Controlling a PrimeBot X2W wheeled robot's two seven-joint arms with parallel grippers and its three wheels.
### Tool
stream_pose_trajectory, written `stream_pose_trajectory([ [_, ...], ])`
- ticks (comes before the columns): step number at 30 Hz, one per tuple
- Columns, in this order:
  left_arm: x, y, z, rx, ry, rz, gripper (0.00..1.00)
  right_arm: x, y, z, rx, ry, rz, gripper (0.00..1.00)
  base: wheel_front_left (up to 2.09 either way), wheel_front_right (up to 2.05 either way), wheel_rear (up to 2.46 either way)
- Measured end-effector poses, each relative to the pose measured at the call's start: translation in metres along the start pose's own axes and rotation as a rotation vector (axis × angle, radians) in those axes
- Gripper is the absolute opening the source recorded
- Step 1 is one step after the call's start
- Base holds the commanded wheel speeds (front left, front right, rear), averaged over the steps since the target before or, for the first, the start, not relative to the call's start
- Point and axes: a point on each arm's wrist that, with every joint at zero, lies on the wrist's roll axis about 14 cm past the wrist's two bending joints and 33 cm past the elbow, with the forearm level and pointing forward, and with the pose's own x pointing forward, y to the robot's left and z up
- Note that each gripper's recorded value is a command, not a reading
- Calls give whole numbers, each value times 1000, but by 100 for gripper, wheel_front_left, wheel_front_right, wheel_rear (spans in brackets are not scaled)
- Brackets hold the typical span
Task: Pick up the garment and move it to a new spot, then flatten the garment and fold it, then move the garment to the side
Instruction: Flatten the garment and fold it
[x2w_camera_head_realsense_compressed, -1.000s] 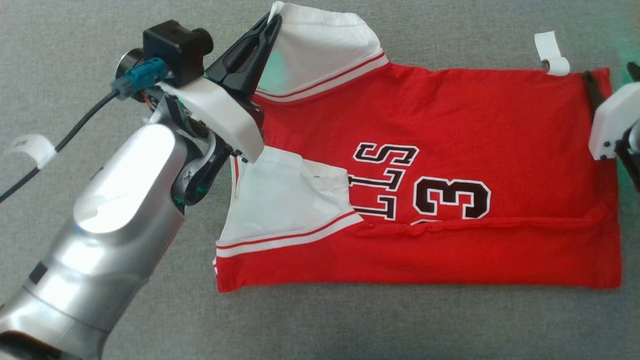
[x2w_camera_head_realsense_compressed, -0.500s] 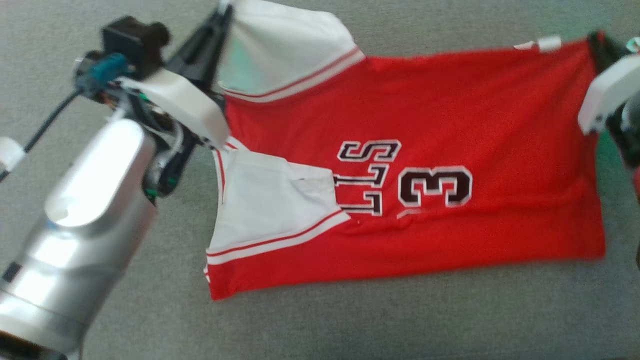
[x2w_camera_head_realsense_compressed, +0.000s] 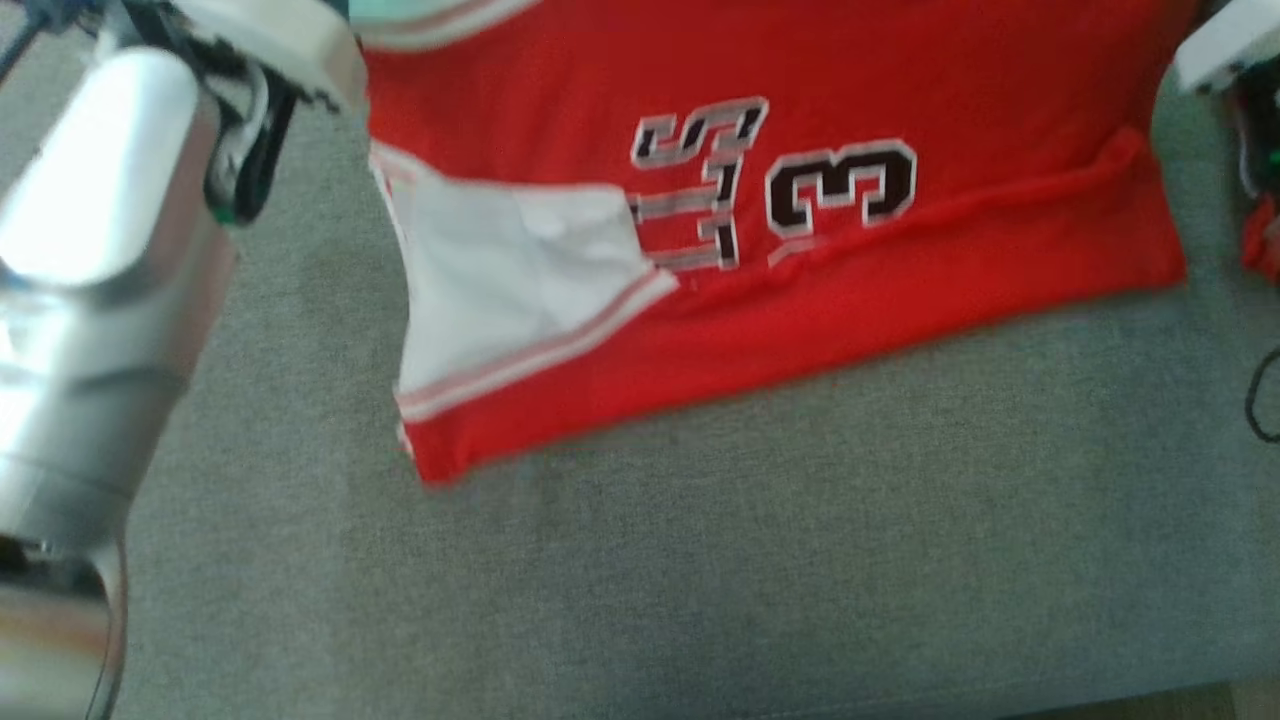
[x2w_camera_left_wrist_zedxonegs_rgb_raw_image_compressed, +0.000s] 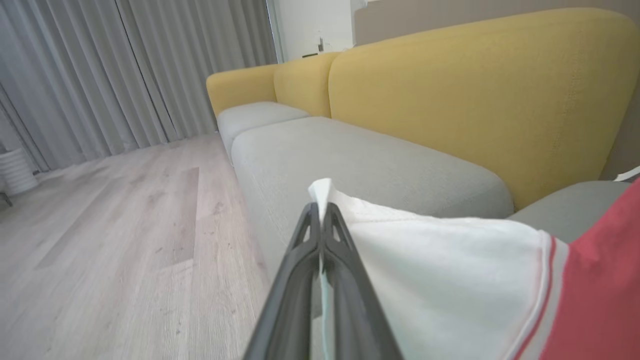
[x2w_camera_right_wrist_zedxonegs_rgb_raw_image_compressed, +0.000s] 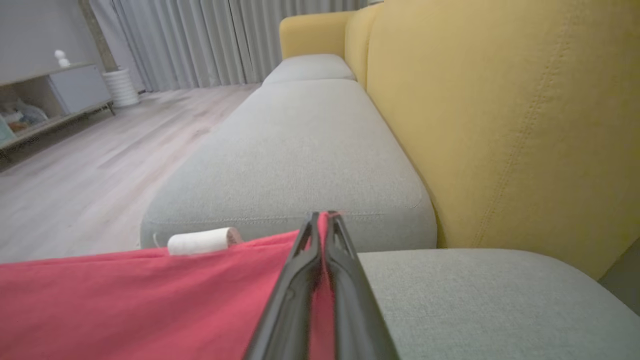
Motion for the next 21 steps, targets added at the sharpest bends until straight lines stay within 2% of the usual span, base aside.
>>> stream_pose_trajectory([
  [4,8,4,14,13,-52,12,0,4,0,14,44,-58,-4,0,0,0,0],
  [7,6,0,9,7,-36,-10,0,4,5,13,43,-59,8,0,0,0,0],
  [12,-7,-1,0,-61,1,-8,0,-1,10,16,39,-66,27,0,0,0,0],
  [19,-37,-14,-23,-131,121,-40,0,-21,10,-2,37,-4,44,0,0,0,0],
  [21,-48,-22,-28,-110,148,-67,0,-29,9,-8,41,21,47,0,0,0,0],
])
